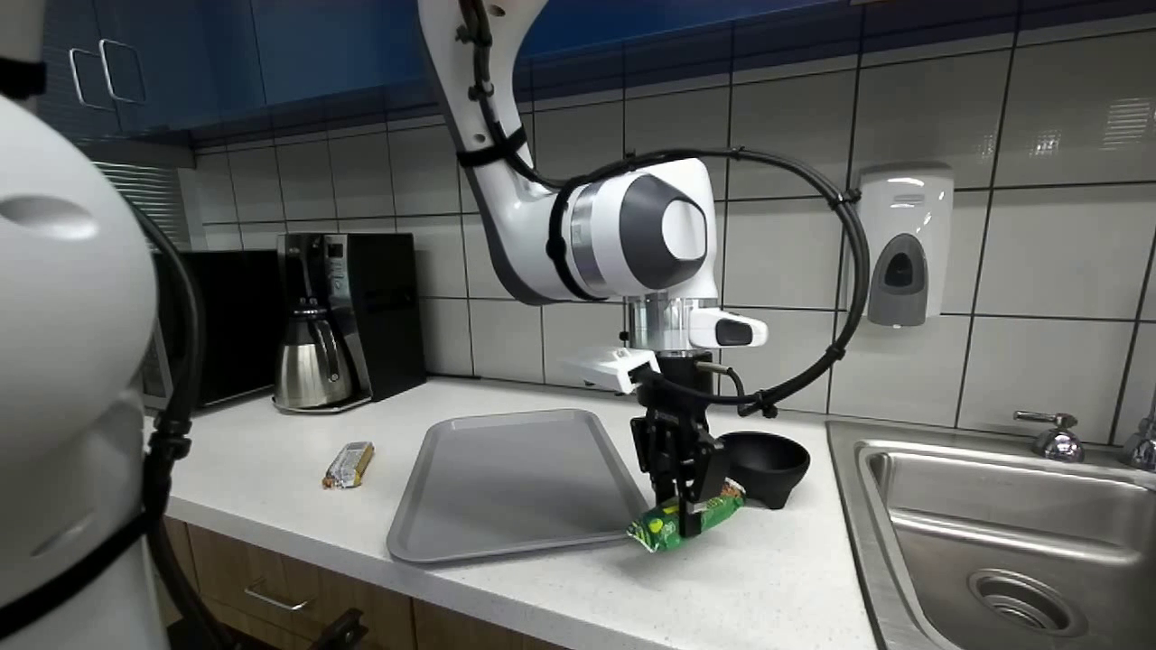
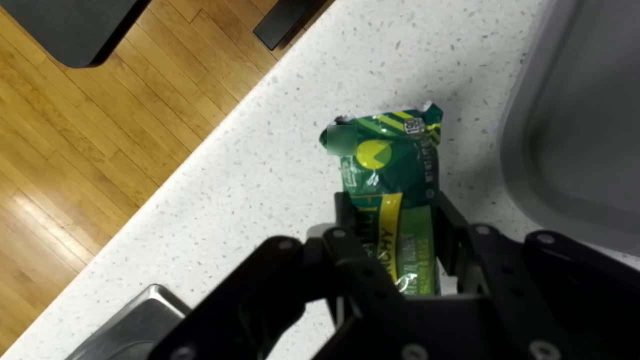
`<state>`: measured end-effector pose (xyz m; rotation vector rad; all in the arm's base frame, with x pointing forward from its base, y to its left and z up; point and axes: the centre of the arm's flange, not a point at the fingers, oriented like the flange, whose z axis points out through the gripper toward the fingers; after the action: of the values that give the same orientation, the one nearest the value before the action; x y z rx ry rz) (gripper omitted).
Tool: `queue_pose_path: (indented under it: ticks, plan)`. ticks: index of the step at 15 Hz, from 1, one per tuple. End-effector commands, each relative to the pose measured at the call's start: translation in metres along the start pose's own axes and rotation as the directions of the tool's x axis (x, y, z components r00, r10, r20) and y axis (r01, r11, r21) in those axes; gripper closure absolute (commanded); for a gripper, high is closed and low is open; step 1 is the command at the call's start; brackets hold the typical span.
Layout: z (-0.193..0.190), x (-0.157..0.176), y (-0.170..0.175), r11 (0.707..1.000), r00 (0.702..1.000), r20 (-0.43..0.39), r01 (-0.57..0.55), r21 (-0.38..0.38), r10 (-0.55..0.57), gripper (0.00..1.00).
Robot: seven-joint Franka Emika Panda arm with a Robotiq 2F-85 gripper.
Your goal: Remove the items from the grey tray and put them on the counter
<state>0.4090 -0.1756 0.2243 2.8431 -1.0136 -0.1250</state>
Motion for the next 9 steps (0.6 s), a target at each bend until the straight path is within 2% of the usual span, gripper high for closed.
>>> queue_pose_path:
  ticks: [1, 8, 9]
  plan:
    - [0.014, 0.019, 0.005, 1.000, 1.000, 0.006, 0.020, -0.014, -0.020, 0.85]
    - [0.033, 0.029, 0.003, 0.998, 0.999, 0.035, 0.042, -0.038, -0.041, 0.85]
    - [0.034, 0.028, 0.003, 0.998, 0.998, 0.044, 0.049, -0.043, -0.047, 0.35]
